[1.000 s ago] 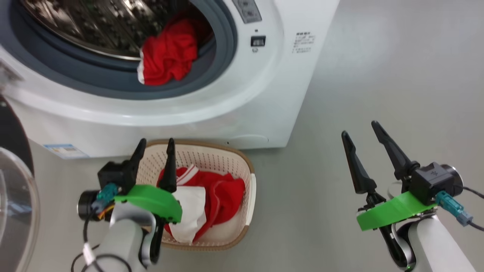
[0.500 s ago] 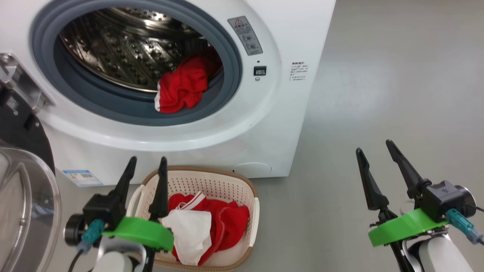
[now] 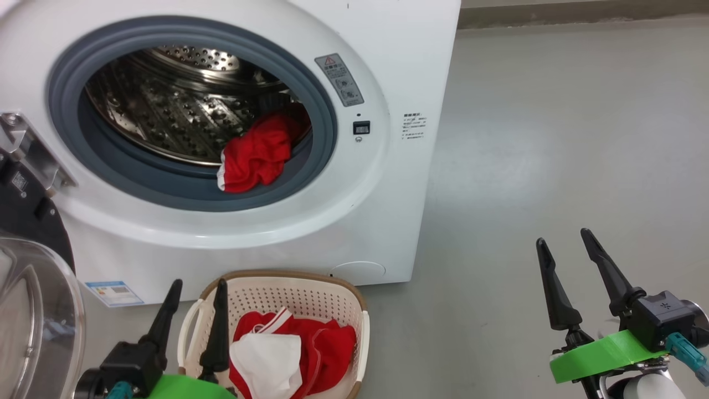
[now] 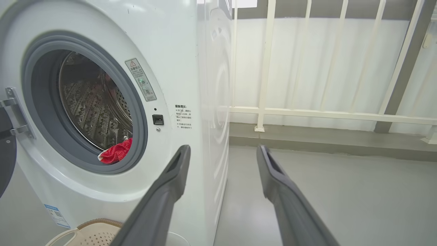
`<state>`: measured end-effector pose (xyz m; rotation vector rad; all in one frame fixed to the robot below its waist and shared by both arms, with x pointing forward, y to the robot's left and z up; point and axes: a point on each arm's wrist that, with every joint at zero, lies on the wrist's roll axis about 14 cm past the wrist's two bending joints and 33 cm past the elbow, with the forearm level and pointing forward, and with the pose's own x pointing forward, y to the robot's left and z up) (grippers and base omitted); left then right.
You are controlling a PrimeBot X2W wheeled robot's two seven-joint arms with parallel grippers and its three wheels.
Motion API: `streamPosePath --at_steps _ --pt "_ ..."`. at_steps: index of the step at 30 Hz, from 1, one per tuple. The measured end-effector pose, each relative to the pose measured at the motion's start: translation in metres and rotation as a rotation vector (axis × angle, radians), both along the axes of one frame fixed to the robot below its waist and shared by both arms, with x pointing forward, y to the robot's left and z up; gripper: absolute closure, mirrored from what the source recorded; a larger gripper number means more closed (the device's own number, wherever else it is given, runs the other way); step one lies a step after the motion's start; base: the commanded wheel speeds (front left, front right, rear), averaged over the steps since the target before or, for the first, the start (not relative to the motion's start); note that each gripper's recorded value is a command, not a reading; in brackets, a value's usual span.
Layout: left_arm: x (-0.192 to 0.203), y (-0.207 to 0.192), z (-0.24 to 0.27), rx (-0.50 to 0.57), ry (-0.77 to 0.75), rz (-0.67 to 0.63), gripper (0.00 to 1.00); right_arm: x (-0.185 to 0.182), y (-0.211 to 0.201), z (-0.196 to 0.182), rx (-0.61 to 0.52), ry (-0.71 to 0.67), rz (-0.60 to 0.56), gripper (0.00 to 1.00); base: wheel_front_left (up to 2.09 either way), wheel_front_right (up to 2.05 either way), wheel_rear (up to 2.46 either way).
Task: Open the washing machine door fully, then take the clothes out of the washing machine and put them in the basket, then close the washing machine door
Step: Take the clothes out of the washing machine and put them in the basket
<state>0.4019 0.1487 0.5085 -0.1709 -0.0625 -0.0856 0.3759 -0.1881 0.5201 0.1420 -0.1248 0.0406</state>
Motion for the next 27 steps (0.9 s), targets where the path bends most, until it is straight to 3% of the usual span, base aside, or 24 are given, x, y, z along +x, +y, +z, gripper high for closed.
streamPosePath --at_steps 27 --pt "-0.022 -0.002 0.002 0.006 -0.004 -0.014 0.0 -0.026 -0.009 0.002 0.003 -0.007 -0.035 0.0 0.0 0.0 0.0"
